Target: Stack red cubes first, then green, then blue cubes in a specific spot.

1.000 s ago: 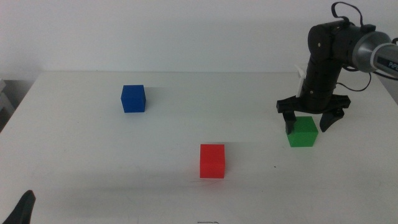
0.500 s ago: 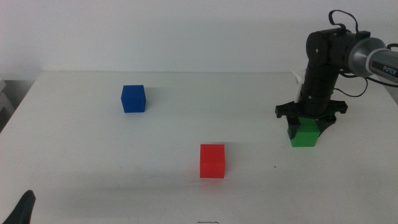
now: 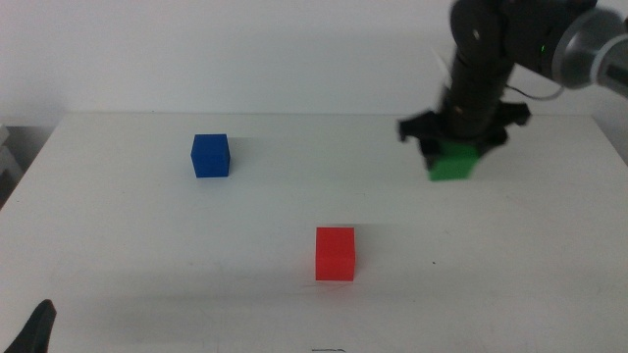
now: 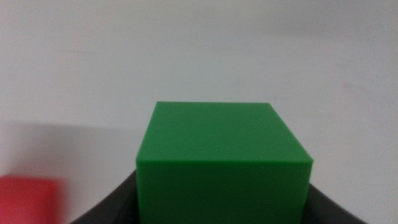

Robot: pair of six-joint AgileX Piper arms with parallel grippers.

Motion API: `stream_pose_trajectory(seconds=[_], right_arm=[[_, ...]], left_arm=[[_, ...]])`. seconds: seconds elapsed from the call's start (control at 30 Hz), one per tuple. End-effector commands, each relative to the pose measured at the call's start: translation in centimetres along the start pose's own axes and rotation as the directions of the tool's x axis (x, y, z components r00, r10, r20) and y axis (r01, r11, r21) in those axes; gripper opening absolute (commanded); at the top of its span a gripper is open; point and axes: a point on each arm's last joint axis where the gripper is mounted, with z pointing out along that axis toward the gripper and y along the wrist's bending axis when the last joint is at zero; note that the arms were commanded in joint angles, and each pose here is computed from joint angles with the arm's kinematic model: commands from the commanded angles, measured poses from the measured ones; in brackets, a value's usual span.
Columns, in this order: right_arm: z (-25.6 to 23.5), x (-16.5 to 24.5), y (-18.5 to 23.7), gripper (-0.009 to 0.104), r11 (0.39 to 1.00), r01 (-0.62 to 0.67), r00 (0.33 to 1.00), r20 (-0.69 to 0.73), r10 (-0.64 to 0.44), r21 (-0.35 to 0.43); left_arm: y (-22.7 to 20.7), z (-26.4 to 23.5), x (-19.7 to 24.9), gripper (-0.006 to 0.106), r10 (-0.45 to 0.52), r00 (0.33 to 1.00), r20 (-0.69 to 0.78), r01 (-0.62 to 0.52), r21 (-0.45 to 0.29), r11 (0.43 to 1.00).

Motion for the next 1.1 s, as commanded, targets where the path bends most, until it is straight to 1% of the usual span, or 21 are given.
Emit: stream_pose_trajectory(seconds=[0.0,0.1,0.2,0.4,0.5,0.63,1.07], right_arm=[[-5.3,1.2,0.8,-0.001,0.999,-0.034,0.998,0.052,0.035,-0.008],[-6.0,2.1,3.2,-0.001,0.998,-0.062,0.996,0.068,0.063,-0.017],[-6.5,3.4,6.3,-0.001,0.994,-0.094,0.993,0.067,0.097,-0.047],[-5.9,4.3,9.7,-0.001,0.989,-0.106,0.994,0.026,0.109,-0.098],[-5.4,4.5,10.6,-0.001,0.987,-0.114,0.993,0.003,0.115,-0.115],[-4.7,4.5,11.0,-0.001,0.984,-0.136,0.991,-0.021,0.134,-0.115],[-3.5,5.4,12.7,-0.001,0.986,-0.111,0.992,-0.066,0.103,-0.121]], left_arm=[[0.1,-0.2,-1.0,0.094,-0.008,0.994,0.106,0.009,-0.01,1.0],[0.1,-0.2,-1.0,0.094,-0.008,0.994,0.106,0.009,-0.01,1.0],[0.1,-0.2,-1.0,0.094,-0.008,0.994,0.106,0.009,-0.01,1.0],[0.1,-0.2,-1.0,0.094,-0.008,0.994,0.106,0.009,-0.01,1.0],[0.1,-0.2,-1.0,0.094,-0.008,0.994,0.106,0.009,-0.01,1.0],[0.1,-0.2,-1.0,0.094,-0.008,0.994,0.106,0.009,-0.01,1.0],[0.1,-0.2,-1.0,0.094,-0.008,0.994,0.106,0.009,-0.01,1.0]])
